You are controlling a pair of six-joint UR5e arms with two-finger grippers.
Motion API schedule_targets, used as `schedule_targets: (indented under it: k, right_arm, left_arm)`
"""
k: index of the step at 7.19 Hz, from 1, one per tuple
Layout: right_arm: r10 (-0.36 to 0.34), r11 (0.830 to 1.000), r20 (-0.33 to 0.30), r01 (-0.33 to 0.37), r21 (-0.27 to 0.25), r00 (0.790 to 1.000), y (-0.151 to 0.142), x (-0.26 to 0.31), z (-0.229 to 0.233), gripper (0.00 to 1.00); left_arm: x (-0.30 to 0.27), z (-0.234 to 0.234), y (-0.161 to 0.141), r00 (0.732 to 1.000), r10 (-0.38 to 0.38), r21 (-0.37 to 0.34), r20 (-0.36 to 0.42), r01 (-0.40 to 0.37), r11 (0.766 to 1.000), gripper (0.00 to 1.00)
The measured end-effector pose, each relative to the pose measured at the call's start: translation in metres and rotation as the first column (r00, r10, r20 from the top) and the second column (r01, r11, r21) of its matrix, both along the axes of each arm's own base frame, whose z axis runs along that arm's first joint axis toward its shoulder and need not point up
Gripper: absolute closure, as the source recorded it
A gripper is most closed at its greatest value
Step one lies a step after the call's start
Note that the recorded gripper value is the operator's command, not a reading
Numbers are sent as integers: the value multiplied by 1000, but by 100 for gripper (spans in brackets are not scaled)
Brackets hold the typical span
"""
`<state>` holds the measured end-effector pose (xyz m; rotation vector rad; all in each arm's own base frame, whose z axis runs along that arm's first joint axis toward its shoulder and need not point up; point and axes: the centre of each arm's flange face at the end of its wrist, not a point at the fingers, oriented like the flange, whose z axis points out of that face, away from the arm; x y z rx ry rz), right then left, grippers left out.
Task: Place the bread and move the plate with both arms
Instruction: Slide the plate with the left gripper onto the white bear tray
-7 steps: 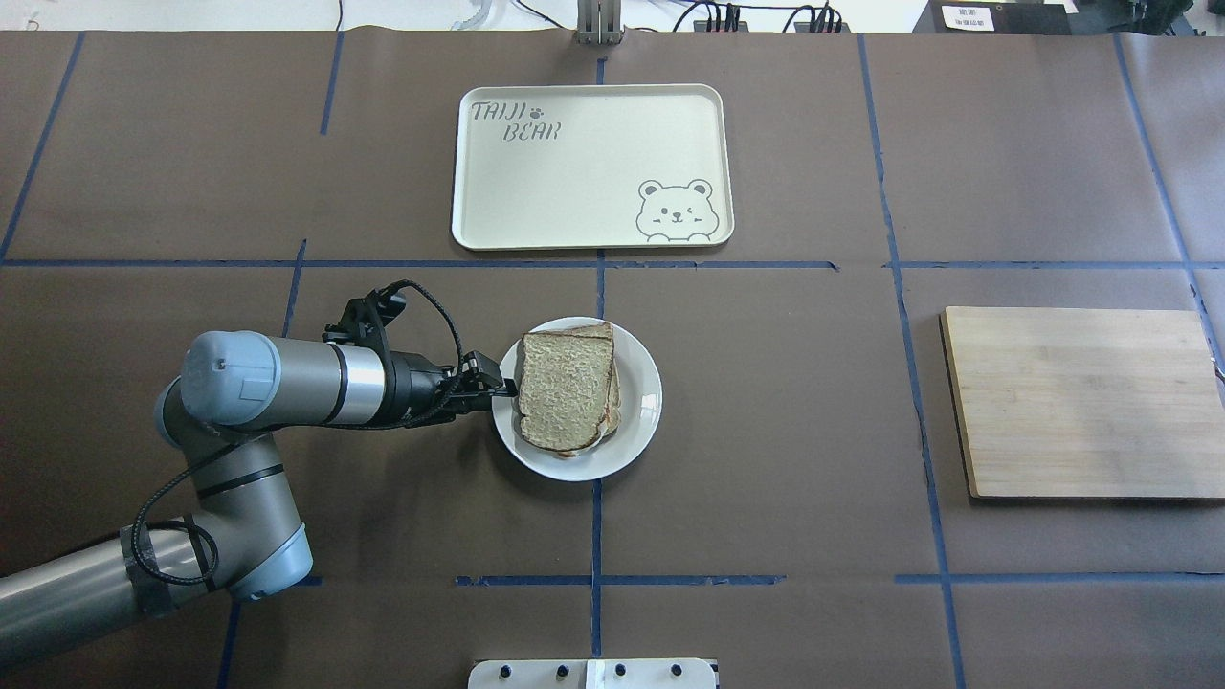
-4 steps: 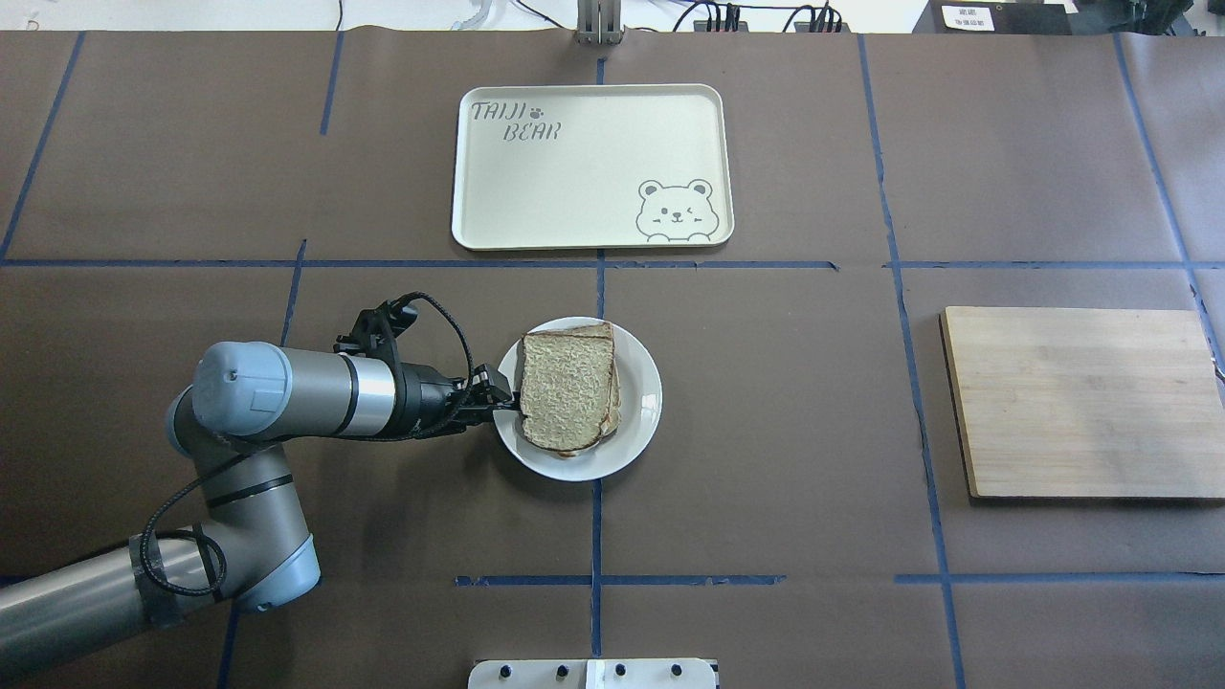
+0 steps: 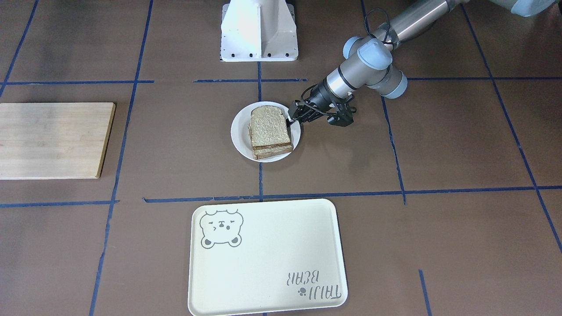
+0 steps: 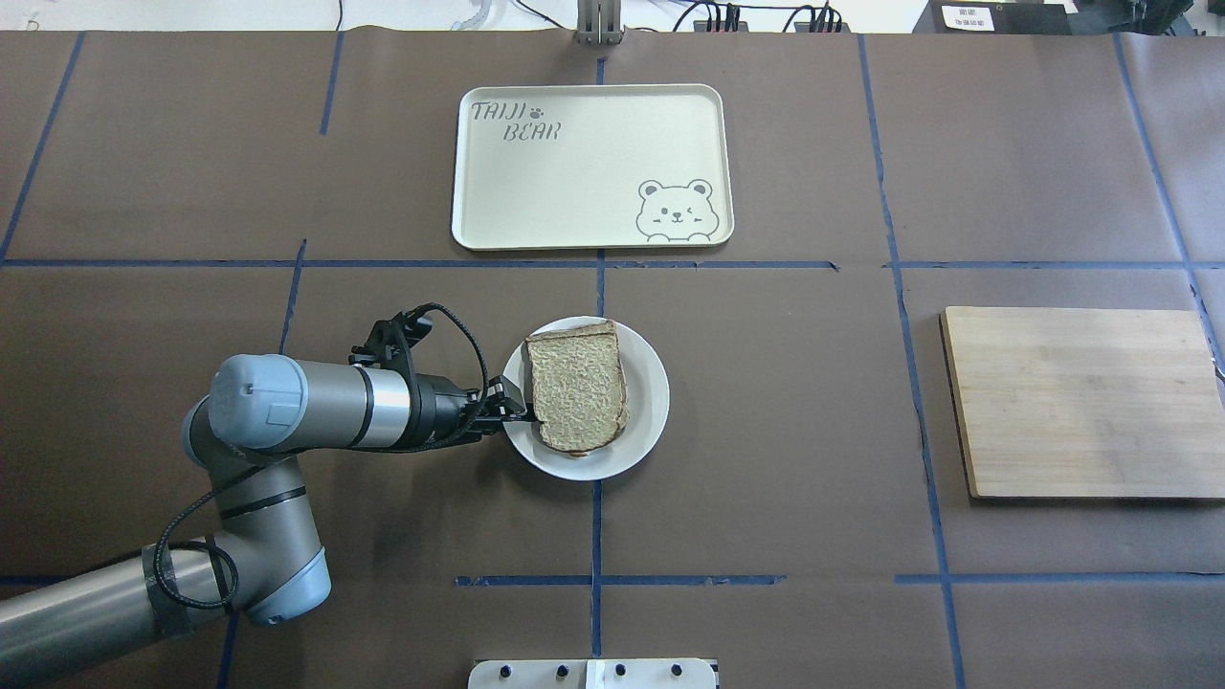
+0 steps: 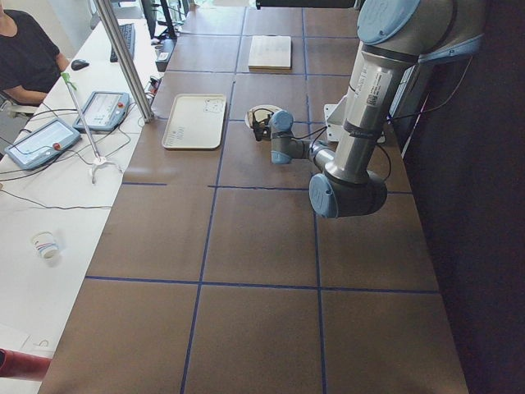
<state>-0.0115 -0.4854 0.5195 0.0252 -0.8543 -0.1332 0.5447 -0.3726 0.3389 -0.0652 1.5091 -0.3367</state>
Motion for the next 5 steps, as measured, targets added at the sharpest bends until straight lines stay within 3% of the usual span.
schedule_targets:
  k: [2, 5]
  right_arm:
    - [2, 1000, 0, -2, -1, 1000, 0, 1, 0, 1]
    - [10, 1000, -6, -10, -7, 1000, 3, 6, 4, 1]
  left_arm:
    - [-1, -5, 1, 1000, 1, 1, -10, -1, 1000, 96]
    - [-10, -31, -9, 998, -24, -52, -65, 21, 998, 100]
